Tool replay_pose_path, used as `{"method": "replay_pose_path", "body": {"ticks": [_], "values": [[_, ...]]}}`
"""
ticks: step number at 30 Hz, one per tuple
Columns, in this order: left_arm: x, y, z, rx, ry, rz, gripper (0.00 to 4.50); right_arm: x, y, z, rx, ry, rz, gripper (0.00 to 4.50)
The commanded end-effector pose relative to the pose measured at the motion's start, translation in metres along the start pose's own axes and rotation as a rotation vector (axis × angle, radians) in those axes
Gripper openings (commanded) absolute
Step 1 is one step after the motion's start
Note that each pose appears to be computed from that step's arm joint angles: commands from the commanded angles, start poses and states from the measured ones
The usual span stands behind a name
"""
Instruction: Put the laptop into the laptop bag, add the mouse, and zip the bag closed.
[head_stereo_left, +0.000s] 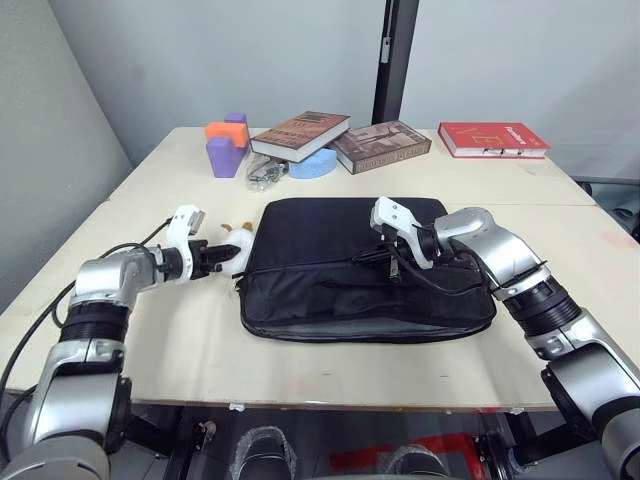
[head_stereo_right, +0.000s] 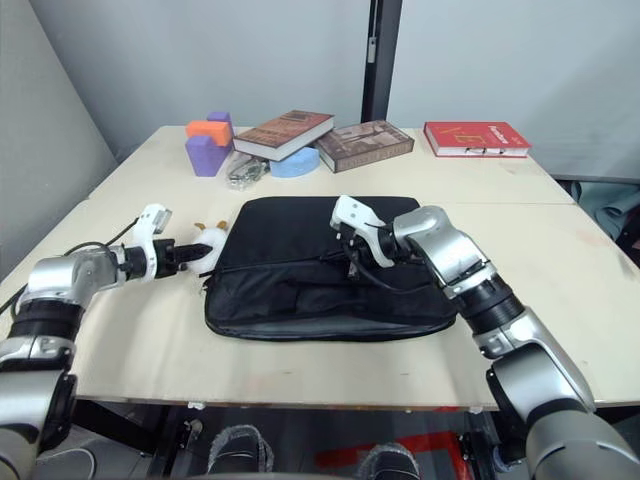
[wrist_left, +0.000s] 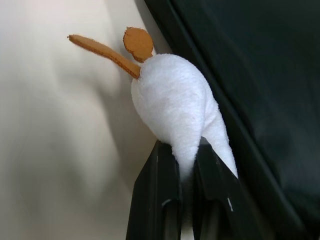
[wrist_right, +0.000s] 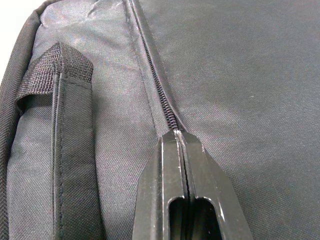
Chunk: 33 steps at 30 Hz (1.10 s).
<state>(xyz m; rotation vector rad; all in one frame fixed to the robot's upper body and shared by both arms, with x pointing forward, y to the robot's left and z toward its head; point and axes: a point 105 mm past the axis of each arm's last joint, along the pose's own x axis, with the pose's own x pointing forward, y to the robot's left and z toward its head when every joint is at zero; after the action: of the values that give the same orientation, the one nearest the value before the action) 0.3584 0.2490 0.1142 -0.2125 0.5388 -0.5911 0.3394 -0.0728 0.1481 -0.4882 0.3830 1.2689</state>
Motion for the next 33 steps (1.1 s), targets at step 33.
{"method": "replay_pose_path", "body": {"ticks": [33], "values": [[-0.094, -0.094, -0.089, 0.310, 0.469, -0.390, 0.01, 0.015, 0.007, -0.023, 0.064, 0.107, 0.011, 0.00]]}}
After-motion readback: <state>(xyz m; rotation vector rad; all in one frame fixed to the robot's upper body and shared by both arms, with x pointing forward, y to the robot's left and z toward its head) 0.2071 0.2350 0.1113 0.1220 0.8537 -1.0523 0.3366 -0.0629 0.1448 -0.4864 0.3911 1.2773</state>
